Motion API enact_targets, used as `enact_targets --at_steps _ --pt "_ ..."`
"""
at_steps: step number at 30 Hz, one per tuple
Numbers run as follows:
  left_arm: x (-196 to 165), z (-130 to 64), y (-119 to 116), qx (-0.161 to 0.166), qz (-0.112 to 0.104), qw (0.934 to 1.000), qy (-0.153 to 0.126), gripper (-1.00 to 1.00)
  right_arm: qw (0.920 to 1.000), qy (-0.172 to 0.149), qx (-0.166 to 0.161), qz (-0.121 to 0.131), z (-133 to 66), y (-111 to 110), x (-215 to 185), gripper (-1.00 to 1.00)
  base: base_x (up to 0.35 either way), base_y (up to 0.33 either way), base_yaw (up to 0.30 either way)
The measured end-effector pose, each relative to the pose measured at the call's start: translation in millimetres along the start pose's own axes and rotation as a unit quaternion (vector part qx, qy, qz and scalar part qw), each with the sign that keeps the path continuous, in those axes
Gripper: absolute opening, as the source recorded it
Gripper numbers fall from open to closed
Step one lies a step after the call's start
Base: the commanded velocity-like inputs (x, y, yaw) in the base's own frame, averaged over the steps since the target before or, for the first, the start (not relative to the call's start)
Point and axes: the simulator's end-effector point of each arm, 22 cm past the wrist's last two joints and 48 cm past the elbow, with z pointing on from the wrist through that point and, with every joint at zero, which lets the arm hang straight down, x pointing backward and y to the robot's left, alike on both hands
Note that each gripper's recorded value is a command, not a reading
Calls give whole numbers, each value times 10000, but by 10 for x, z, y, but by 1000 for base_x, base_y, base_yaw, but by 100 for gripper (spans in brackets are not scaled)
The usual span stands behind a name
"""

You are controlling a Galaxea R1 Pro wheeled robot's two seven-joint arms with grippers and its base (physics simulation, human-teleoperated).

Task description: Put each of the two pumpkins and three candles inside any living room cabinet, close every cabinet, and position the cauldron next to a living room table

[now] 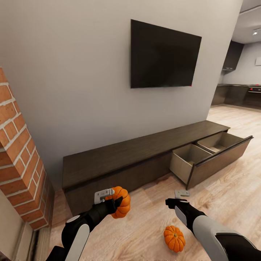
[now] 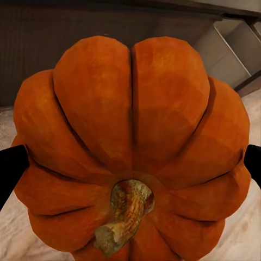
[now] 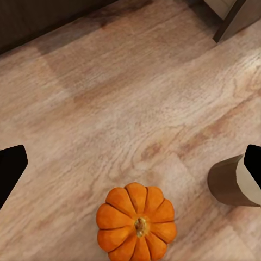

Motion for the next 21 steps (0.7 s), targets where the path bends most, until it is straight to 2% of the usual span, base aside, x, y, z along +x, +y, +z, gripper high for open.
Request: enact_targets --at_steps 13,16,19,21 --pt "258 87 137 -5 -3 10000 -3 -100 10000 -5 1 -6 160 12 255 100 0 0 0" --pt "301 120 170 -27 -28 10000 50 -100 10000 78 7 -22 201 15 323 100 0 0 0" --pt "347 153 191 -40 -44 9999 105 -100 9994 333 113 -56 242 -119 296 100 0 0 0" --pt "375 173 215 -57 -60 9999 139 -100 9985 497 223 -62 239 -273 -52 100 0 0 0"
